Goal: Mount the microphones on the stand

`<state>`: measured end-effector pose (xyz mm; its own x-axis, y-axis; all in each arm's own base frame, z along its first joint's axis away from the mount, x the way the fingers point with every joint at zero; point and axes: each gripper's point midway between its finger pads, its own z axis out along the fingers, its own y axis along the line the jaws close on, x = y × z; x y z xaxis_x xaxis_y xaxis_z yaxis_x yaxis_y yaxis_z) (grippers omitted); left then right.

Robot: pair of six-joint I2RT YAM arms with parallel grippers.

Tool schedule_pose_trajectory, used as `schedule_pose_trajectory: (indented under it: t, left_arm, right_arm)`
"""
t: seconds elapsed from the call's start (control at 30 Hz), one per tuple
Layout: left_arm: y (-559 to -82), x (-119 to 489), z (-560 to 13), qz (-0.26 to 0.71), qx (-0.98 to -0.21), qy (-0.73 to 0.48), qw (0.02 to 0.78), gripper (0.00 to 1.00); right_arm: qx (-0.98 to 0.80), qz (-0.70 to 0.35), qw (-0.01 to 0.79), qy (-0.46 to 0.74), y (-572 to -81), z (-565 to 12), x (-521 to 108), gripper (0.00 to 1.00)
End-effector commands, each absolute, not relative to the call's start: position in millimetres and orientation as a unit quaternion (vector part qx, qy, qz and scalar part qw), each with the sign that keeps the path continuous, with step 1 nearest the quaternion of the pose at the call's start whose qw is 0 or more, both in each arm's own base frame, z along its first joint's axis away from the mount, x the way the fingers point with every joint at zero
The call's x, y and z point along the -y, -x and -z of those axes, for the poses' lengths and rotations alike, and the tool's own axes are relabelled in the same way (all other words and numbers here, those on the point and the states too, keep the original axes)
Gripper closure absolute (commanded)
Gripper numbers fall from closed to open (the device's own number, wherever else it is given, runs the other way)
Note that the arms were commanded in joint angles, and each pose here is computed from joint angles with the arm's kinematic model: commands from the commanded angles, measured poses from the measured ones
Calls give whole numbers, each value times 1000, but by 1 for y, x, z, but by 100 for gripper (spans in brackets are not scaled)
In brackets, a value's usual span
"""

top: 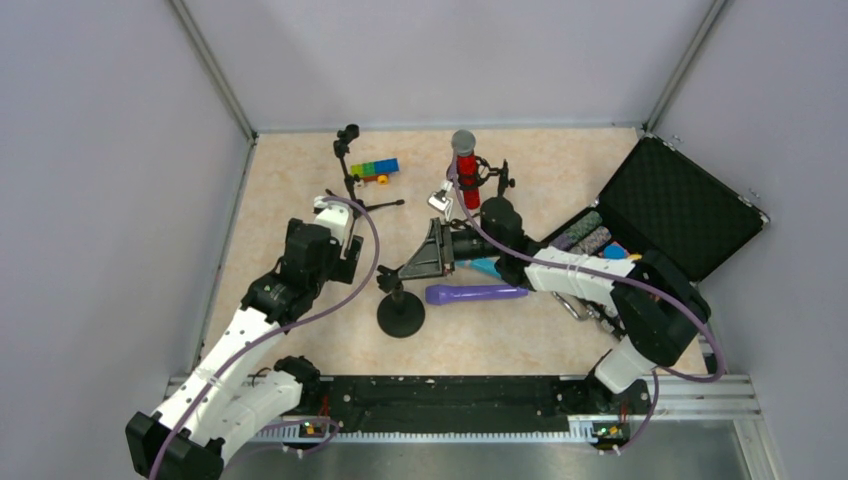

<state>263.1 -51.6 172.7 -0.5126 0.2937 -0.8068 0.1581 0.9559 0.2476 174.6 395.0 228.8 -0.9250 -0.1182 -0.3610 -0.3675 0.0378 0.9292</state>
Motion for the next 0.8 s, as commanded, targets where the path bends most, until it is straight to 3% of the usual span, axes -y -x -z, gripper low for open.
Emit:
schedule_pose_trajectory:
  t: [0.0, 0.77]
  left_arm:
    - [-270, 53, -186, -67, -853, -122, 504, 1]
    - [-269, 55, -186, -64, -852, -127, 504, 1]
  right_arm:
    - [-721, -670, 89, 152, -171, -202, -393, 100]
    - [-665, -734, 84, 108, -161, -163, -383, 100]
